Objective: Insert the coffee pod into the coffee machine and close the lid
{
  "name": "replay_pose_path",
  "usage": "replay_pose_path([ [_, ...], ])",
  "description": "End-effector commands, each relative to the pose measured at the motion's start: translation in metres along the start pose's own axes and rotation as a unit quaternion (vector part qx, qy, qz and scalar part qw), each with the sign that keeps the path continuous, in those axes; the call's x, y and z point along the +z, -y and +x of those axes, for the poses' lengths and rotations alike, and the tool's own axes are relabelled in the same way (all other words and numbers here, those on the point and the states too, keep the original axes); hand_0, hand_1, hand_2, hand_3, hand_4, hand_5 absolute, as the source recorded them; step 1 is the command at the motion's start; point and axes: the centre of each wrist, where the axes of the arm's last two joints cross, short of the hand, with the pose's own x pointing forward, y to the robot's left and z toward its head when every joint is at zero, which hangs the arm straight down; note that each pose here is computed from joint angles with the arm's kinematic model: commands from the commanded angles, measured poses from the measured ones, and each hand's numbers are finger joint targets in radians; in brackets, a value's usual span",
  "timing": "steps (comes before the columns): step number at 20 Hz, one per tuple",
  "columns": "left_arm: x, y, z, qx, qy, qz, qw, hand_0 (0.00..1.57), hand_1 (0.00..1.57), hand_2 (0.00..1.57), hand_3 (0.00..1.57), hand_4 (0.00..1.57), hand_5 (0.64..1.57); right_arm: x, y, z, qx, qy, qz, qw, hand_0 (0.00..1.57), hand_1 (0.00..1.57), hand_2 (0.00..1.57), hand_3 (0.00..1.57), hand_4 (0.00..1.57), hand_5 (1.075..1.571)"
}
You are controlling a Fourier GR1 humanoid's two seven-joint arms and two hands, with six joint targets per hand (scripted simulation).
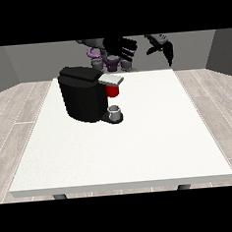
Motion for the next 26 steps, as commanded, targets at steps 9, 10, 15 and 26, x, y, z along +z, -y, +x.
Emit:
replay_pose_path([
  [9, -0.015, 0.001, 0.029, -0.004, 0.051, -0.012, 0.999, 0.0, 0.0, 0.0, 0.0, 0.4, 1.571, -0.029, 0.014, 0.052, 0.049, 0.035, -0.017, 0.998, 0.0, 0.0, 0.0, 0.0, 0.0, 1.571],
  [10, -0.013, -0.003, 0.022, -0.003, 0.039, -0.01, 0.999, 0.0, 0.0, 0.0, 0.0, 0.43, 1.571, -0.03, 0.013, 0.063, 0.052, 0.046, -0.01, 0.9975, 0.0, 0.0, 0.0, 0.0, 0.05, 1.571],
  [15, -0.011, -0.02, 0.027, 0.009, 0.069, -0.027, 0.997, 0.0, 0.0, 0.0, 0.0, 0.4, 1.571, -0.037, 0.032, 0.081, 0.06, 0.063, -0.026, 0.9959, 0.0, 0.0, 0.0, 0.0, 0.0, 1.571],
  [26, -0.029, -0.011, 0.055, 0.0, 0.124, -0.057, 0.991, 0.0, 0.0, 0.0, 0.0, 0.22, 1.571, -0.049, 0.039, 0.112, 0.033, 0.089, -0.055, 0.9939, 0.0, 0.0, 0.0, 0.0, 0.0, 1.571],
])
